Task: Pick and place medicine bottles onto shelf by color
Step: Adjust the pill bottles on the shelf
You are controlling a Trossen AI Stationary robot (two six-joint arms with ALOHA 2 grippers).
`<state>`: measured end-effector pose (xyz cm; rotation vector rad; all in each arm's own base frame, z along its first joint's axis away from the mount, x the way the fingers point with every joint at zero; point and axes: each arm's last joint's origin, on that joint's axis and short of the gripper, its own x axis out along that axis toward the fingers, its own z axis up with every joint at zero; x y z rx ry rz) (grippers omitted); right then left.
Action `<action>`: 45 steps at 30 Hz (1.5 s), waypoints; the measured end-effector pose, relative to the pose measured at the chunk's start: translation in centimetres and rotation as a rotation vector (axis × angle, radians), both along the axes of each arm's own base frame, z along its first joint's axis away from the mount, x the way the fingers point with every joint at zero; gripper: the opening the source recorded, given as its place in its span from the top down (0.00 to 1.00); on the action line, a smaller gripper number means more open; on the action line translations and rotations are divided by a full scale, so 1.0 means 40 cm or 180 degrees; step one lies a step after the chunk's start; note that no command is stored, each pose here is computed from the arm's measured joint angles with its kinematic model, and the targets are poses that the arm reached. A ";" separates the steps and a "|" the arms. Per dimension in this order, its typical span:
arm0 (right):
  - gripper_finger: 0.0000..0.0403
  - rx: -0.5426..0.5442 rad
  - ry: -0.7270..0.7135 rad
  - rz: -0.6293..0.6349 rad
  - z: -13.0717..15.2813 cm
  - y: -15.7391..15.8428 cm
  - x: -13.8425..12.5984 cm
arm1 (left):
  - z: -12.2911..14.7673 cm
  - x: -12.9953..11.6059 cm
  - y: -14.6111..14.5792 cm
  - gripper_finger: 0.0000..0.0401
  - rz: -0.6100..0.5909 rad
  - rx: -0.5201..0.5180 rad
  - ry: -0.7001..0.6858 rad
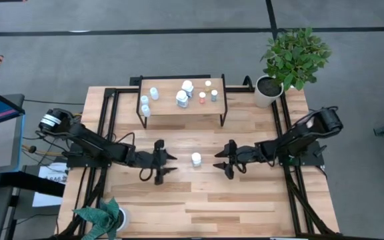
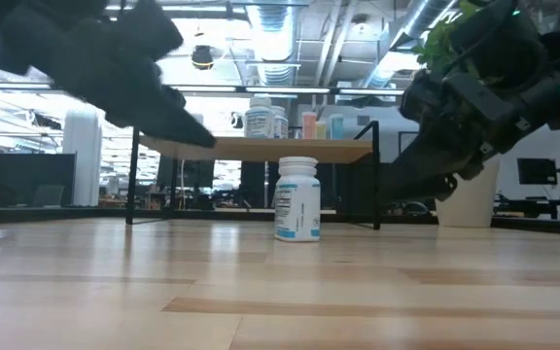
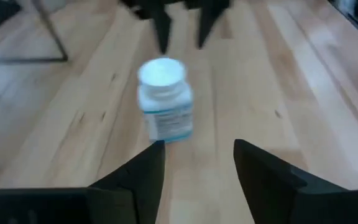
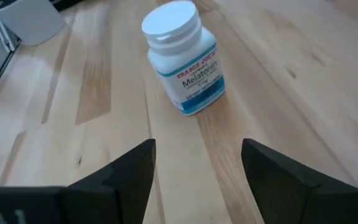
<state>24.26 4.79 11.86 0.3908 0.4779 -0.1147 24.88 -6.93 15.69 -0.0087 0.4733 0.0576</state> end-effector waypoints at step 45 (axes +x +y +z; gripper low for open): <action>0.34 0.0214 -0.0165 -0.0280 0.037 -0.015 0.134 | 0.038 -0.405 0.122 0.73 -0.0372 0.0256 -0.1022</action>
